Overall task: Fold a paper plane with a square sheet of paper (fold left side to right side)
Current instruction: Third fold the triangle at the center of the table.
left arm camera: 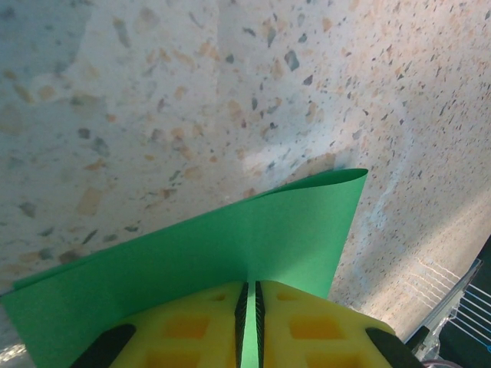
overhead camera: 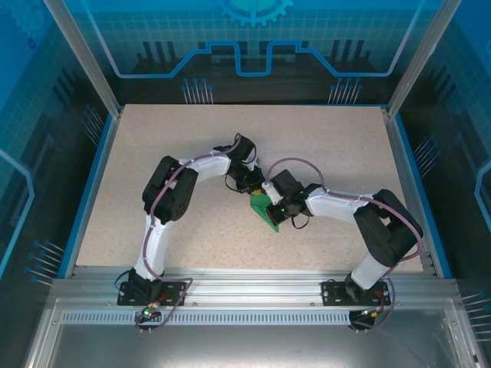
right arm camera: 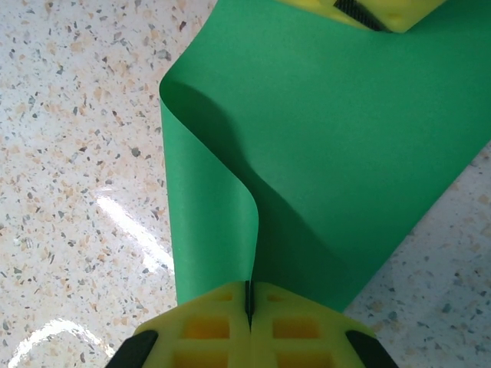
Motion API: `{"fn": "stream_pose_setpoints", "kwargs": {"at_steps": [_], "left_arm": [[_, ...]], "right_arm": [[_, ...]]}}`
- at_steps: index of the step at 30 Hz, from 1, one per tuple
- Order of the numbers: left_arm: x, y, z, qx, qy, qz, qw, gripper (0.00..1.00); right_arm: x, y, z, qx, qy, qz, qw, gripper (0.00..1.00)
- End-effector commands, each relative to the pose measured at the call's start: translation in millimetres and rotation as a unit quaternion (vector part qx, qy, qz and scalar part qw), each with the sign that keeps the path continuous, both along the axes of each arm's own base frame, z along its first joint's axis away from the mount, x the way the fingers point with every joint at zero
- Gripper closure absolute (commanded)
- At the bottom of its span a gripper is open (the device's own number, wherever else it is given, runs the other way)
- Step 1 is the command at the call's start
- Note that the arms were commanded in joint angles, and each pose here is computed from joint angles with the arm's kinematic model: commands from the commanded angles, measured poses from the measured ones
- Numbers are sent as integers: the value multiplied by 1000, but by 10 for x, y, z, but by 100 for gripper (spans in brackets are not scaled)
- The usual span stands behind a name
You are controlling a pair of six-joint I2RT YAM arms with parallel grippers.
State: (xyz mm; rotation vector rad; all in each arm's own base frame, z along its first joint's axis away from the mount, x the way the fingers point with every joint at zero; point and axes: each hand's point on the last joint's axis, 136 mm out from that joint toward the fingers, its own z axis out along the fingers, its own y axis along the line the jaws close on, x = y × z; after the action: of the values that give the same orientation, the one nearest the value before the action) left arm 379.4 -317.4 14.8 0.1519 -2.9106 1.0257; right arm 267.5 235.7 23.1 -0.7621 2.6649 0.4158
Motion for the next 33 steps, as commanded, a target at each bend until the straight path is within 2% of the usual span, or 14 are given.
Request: {"fn": "stream_pose_setpoints", "kwargs": {"at_steps": [1, 16, 33], "left_arm": [[-220, 95, -375, 53, 41, -11, 998, 83], [-246, 92, -402, 56, 43, -12, 997, 84], [-251, 99, -414, 58, 43, -12, 997, 84]], "right_arm": [[40, -27, -17, 2, 14, -14, 1000, 96], [163, -25, 28, 8, 9, -22, 1000, 94], [53, -108, -8, 3, 19, -30, 999, 93]]}}
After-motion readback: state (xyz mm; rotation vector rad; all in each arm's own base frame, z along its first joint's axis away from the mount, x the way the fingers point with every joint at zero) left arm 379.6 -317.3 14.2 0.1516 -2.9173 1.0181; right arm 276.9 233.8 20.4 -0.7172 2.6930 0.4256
